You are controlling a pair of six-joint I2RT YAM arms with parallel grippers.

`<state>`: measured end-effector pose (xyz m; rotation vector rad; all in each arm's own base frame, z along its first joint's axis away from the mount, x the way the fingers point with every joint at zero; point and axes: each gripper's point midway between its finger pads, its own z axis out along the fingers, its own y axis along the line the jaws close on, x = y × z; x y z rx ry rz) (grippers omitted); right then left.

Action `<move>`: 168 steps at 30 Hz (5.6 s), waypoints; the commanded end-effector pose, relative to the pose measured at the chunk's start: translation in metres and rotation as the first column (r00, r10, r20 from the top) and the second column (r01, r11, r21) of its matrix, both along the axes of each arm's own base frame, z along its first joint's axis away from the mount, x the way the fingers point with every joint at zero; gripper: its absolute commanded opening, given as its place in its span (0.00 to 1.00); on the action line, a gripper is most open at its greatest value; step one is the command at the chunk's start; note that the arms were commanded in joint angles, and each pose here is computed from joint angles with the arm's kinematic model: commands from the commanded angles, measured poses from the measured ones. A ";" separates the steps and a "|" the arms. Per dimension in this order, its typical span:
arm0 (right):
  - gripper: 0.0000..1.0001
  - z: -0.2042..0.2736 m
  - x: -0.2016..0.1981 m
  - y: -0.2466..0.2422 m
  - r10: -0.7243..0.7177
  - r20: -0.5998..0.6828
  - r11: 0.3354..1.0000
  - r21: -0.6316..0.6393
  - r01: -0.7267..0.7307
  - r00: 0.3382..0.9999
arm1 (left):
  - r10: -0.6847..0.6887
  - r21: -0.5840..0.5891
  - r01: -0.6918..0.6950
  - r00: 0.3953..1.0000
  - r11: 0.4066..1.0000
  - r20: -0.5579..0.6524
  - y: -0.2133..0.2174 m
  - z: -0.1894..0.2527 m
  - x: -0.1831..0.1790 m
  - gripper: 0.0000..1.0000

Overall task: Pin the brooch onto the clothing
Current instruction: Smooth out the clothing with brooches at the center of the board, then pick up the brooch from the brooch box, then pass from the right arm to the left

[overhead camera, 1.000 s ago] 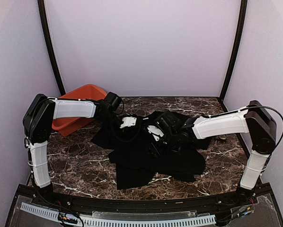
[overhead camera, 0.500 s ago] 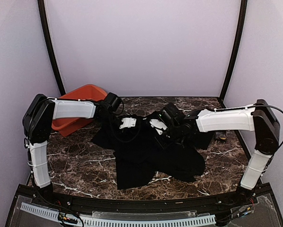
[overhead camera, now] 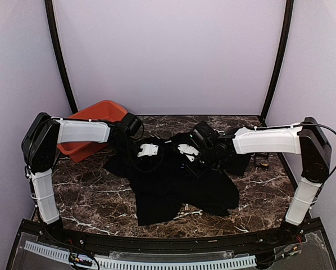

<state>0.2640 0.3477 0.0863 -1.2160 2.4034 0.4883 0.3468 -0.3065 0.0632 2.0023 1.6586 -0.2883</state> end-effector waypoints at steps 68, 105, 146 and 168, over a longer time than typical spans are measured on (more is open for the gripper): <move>0.53 -0.073 0.103 -0.381 -0.996 -0.046 0.082 -0.214 0.973 0.074 | 0.583 -0.157 -0.606 0.795 0.780 -0.170 -0.007 0.094 -0.020 0.99; 0.37 0.113 0.084 -0.140 -0.378 -0.525 0.670 0.413 0.617 0.762 | 0.157 -0.408 -0.259 0.951 0.875 -0.267 -0.043 0.136 -0.085 0.99; 0.40 0.199 -0.031 0.040 0.350 -0.203 0.557 0.830 -0.029 0.915 | -0.034 -0.751 -0.177 0.966 0.636 -0.256 -0.067 0.207 -0.126 0.99; 0.41 0.198 0.016 0.044 -0.035 -0.102 0.523 0.846 0.105 0.994 | 0.111 -0.780 -0.361 0.928 0.512 -0.356 -0.063 0.213 -0.100 0.99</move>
